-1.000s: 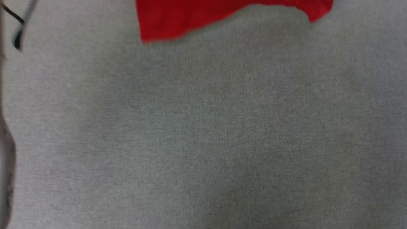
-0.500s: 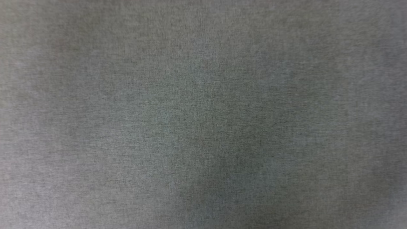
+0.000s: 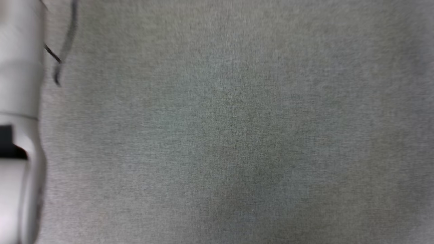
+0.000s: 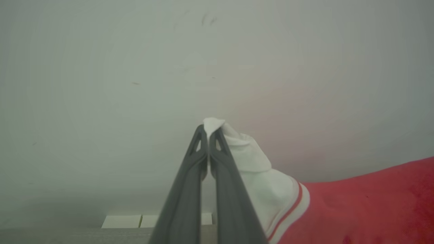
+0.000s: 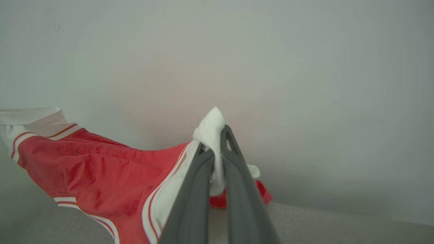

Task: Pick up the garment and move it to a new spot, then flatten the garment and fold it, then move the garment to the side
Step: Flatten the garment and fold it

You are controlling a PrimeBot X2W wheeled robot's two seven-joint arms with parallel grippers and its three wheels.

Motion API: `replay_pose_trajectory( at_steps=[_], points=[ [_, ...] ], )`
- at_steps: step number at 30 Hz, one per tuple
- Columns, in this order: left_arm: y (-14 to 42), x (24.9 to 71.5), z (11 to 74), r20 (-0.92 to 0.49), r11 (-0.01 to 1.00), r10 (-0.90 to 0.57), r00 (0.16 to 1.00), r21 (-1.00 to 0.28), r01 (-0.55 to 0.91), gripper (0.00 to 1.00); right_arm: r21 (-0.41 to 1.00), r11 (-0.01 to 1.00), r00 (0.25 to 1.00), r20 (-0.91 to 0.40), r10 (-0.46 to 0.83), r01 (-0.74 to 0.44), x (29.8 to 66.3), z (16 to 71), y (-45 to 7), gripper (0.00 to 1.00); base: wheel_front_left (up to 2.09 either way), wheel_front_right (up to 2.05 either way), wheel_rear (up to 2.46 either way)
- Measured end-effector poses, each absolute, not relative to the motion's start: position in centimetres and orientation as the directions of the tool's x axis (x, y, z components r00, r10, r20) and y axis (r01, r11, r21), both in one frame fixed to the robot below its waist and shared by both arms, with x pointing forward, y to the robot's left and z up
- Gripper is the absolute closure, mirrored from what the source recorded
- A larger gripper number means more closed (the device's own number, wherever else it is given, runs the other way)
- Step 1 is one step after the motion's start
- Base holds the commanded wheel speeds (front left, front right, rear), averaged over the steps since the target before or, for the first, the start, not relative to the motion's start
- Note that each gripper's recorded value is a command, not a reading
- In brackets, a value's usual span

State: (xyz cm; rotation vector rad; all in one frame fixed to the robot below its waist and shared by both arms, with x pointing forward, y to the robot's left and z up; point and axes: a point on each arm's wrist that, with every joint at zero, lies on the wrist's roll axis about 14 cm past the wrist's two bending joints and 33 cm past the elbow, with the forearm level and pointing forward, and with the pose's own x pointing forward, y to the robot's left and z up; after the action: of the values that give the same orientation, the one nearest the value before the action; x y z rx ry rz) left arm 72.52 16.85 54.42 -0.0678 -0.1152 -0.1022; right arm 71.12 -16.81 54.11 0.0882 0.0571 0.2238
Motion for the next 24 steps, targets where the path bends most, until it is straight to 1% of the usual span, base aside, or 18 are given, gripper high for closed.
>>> replay_pose_trajectory(
  at_steps=[4, 6, 9, 13, 16, 21, 24],
  points=[
    [17.3, 69.7, 51.9, 0.046, 0.989, -0.087, 0.995, -0.114, 0.092, 1.00, 0.146, 0.969, 0.970, -0.112, 0.218, -0.201, 68.0, 51.1, -17.1, 1.00, 0.00, 0.00, 0.00],
    [17.9, 67.8, 50.5, 0.006, 0.986, -0.074, 0.997, -0.151, 0.074, 1.00, 0.157, 0.969, 0.964, -0.156, 0.217, -0.193, 65.8, 49.2, -17.4, 1.00, 0.00, 0.00, 0.00],
    [19.1, 64.5, 48.9, -0.045, 0.984, -0.048, 0.998, -0.174, 0.040, 1.00, 0.163, 0.969, 0.956, -0.201, 0.215, -0.184, 62.2, 47.4, -17.8, 1.00, 0.00, 0.00, 0.00],
    [20.8, 60.1, 49.0, -0.039, 0.980, 0.000, 0.999, -0.199, -0.008, 1.00, 0.172, 0.970, 0.950, -0.230, 0.212, -0.175, 57.7, 46.4, -18.6, 1.00, 0.00, 0.00, 0.00],
    [21.7, 56.3, 49.0, -0.026, 0.981, 0.027, 0.999, -0.190, -0.032, 1.00, 0.174, 0.969, 0.952, -0.222, 0.213, -0.176, 54.9, 46.8, -19.0, 1.00, 0.00, 0.00, 0.00],
    [21.7, 49.6, 47.1, -0.066, 0.976, 0.046, 0.997, -0.212, -0.059, 1.00, 0.181, 0.969, 0.950, -0.231, 0.210, -0.170, 49.9, 46.2, -19.9, 1.00, 0.00, 0.00, 0.00],
    [22.5, 46.3, 47.2, -0.063, 0.975, 0.077, 0.995, -0.206, -0.089, 1.00, 0.192, 0.967, 0.946, -0.247, 0.210, -0.165, 47.1, 45.6, -20.3, 1.00, 0.00, 0.00, 0.00]
  ],
)
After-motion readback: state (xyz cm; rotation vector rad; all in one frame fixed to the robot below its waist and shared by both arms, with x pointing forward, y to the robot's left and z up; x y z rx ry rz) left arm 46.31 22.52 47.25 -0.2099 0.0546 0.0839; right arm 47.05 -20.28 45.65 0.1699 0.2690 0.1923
